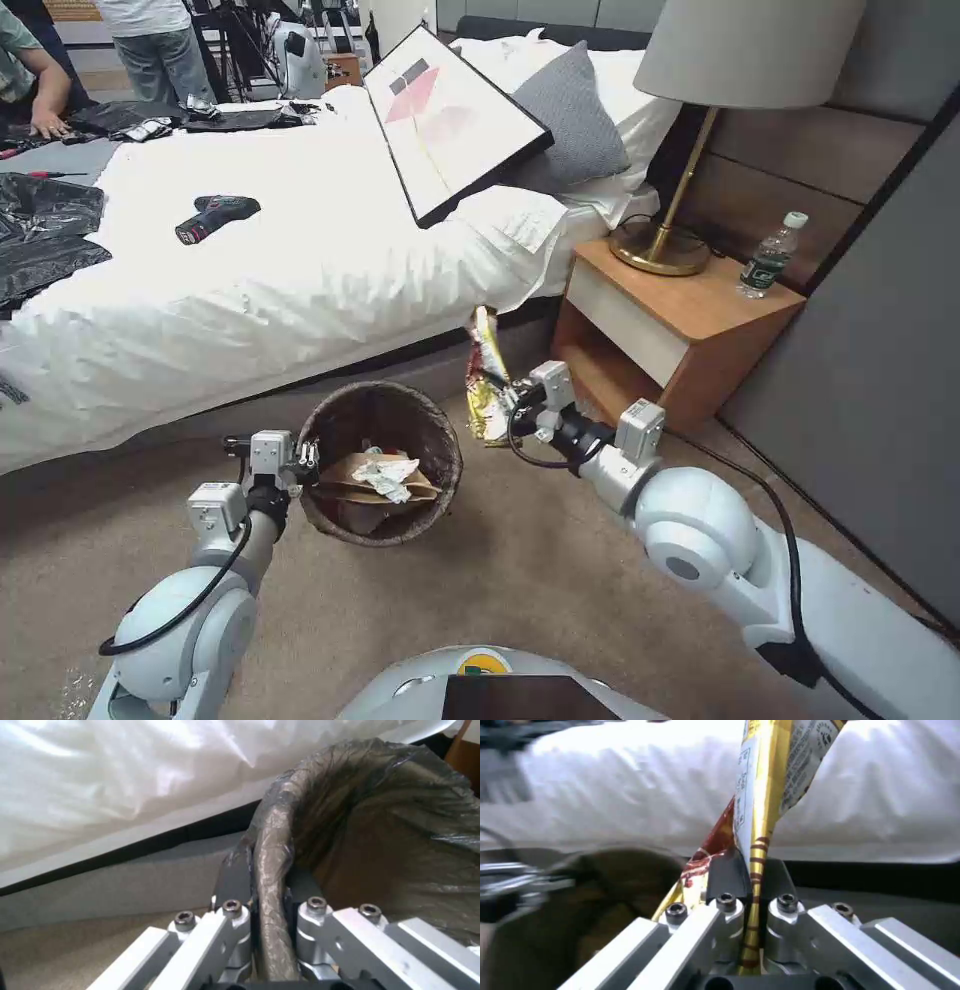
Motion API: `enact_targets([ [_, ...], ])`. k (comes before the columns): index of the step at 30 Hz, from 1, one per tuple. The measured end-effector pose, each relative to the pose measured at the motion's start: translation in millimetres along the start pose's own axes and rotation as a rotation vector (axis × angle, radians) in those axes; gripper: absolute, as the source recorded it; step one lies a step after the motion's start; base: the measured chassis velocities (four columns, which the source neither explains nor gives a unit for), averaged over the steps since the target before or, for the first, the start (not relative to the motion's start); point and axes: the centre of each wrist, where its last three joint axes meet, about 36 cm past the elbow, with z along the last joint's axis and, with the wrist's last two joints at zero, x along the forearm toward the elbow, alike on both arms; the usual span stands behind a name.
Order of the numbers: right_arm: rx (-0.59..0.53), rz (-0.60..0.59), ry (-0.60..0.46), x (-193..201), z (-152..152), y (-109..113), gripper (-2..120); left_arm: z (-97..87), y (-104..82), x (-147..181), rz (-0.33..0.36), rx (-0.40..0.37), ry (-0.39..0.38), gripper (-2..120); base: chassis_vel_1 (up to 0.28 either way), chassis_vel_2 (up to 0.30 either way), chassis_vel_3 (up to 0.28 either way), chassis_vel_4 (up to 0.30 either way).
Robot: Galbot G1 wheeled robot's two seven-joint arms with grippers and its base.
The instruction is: Pick up the trash bin, then pick up the garbage from the floor and place it into the trash bin.
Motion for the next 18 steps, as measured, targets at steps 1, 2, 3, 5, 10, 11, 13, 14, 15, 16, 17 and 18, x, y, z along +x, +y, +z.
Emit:
enact_targets([
  [1, 0.002, -0.03, 0.006, -1.8, -2.7, 0.7, 0, 0.0, -0.1, -0.1, 0.001, -0.001, 0.001, 5, 0.0, 0.0, 0.0, 0.0],
  [2, 0.003, -0.06, 0.01, -3.8, -5.7, 1.4, 0, -0.1, -0.3, -0.2, 0.003, -0.002, 0.001, 5, 0.0, 0.0, 0.0, 0.0],
  [3, 0.003, -0.06, 0.01, -3.8, -5.7, 1.4, 0, -0.1, -0.3, -0.2, 0.003, -0.002, 0.001, 5, 0.0, 0.0, 0.0, 0.0],
  [5, 0.0, -0.116, 0.024, -9.5, -11.6, 3.0, 0, -0.2, -0.8, -0.9, 0.004, -0.001, 0.001, 5, 0.0, 0.0, 0.0, 0.0],
  [10, 0.0, -0.196, 0.046, -23.0, -14.2, 11.9, 0, 0.1, -2.7, -1.7, 0.007, 0.003, 0.001, 5, 0.0, 0.0, 0.0, 0.0],
  [11, 0.0, -0.196, 0.046, -23.0, -14.2, 11.9, 0, 0.1, -2.7, -1.7, 0.007, 0.003, 0.001, 5, 0.0, 0.0, 0.0, 0.0],
  [13, -0.004, -0.227, 0.056, -31.7, -10.6, 18.5, 0, 0.0, -2.9, -1.8, 0.006, 0.003, 0.001, 5, 0.0, 0.0, 0.0, 0.0],
  [14, -0.006, -0.235, 0.058, -34.8, -9.0, 21.1, 0, 0.0, -3.0, -1.9, 0.006, 0.003, 0.001, 5, 0.0, 0.0, 0.0, 0.0],
  [15, -0.006, -0.235, 0.058, -34.8, -9.0, 21.1, 0, 0.0, -3.0, -1.9, 0.006, 0.003, 0.001, 5, 0.0, 0.0, 0.0, 0.0],
  [16, -0.006, -0.238, 0.059, -35.9, -8.4, 22.1, 0, 0.0, -3.0, -1.9, 0.006, 0.003, 0.001, 5, 0.0, 0.0, 0.0, 0.0],
  [17, -0.007, -0.247, 0.061, -41.4, -5.8, 25.6, 0, 0.0, -3.0, -1.9, 0.005, 0.003, 0.001, 5, 0.0, 0.0, 0.0, 0.0],
  [18, -0.006, -0.251, 0.064, -47.7, -2.8, 28.4, 0, 0.0, -2.8, -1.8, 0.004, 0.003, 0.001, 5, 0.0, 0.0, 0.0, 0.0],
])
